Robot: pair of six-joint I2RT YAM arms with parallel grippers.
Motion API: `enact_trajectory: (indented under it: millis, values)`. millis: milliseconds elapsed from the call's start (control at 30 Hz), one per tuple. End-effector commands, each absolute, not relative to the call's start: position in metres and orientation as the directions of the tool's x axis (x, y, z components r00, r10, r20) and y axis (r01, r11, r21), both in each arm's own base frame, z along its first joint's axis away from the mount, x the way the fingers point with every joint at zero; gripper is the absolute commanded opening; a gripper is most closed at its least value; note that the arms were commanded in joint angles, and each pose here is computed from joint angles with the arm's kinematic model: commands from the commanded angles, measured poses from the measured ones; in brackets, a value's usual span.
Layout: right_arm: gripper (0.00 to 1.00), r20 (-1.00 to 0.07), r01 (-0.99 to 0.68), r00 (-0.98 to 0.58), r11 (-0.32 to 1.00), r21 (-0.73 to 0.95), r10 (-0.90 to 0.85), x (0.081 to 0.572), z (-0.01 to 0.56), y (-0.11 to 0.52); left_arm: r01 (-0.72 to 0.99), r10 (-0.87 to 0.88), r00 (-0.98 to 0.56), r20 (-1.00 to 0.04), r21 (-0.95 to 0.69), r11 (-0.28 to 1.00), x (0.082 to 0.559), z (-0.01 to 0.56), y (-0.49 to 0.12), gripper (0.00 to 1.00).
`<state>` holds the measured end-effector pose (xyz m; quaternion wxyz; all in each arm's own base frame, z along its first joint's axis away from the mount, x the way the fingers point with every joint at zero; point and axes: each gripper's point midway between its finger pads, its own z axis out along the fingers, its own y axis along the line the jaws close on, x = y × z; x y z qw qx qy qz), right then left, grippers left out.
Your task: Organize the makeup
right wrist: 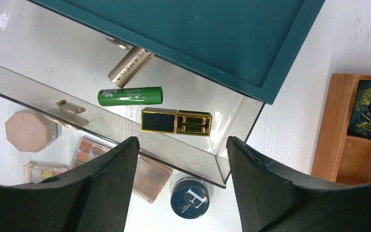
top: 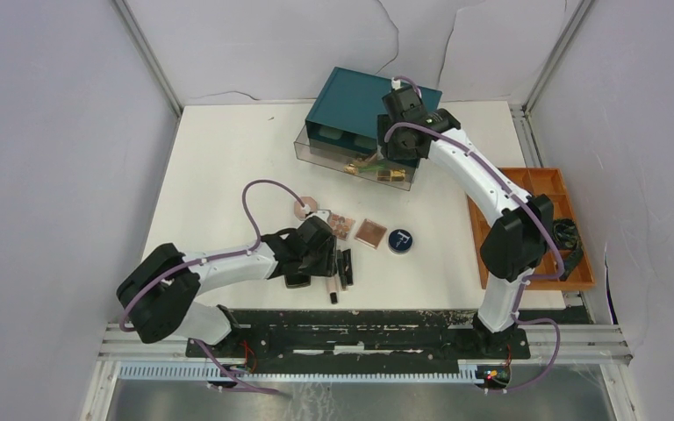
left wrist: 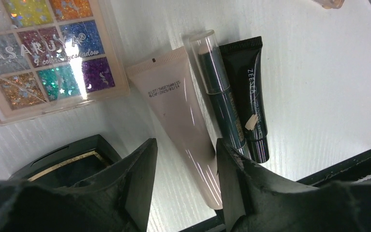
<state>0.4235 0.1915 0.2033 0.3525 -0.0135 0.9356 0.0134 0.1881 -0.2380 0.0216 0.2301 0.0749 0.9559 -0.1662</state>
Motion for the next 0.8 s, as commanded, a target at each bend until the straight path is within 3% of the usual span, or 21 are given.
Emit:
enact_trajectory:
  millis: [0,133,233,333,567,767]
  values:
    - [0.73,-0.710,-0.036,-0.704,0.998,0.042,0.005,0.424,0.228,0.189,0.200,0.018,-0.864,-0.504,-0.311,0.929,0.201,0.034,-0.251,0.52]
    - [0.73,-0.708,-0.035,-0.706,0.998,0.043,0.006,0.421,0.227,0.187,0.199,0.017,-0.863,-0.506,-0.307,0.931,0.201,0.034,-0.249,0.38]
    - [0.73,-0.707,-0.032,-0.707,0.999,0.042,0.007,0.421,0.226,0.185,0.199,0.018,-0.863,-0.505,-0.306,0.931,0.202,0.038,-0.250,0.19]
    - [0.73,-0.707,-0.030,-0.707,0.999,0.046,0.011,0.420,0.226,0.185,0.206,0.018,-0.856,-0.516,-0.309,0.928,0.203,0.051,-0.251,0.07]
    - [0.72,-0.728,-0.013,-0.685,0.999,0.040,0.020,0.420,0.237,0.178,0.262,-0.051,-0.759,-0.649,-0.377,0.888,0.224,0.157,-0.263,0.06]
    - [0.72,-0.756,0.024,-0.653,0.999,0.029,0.038,0.420,0.248,0.164,0.324,-0.092,-0.593,-0.800,-0.342,0.882,0.269,0.257,-0.278,0.12]
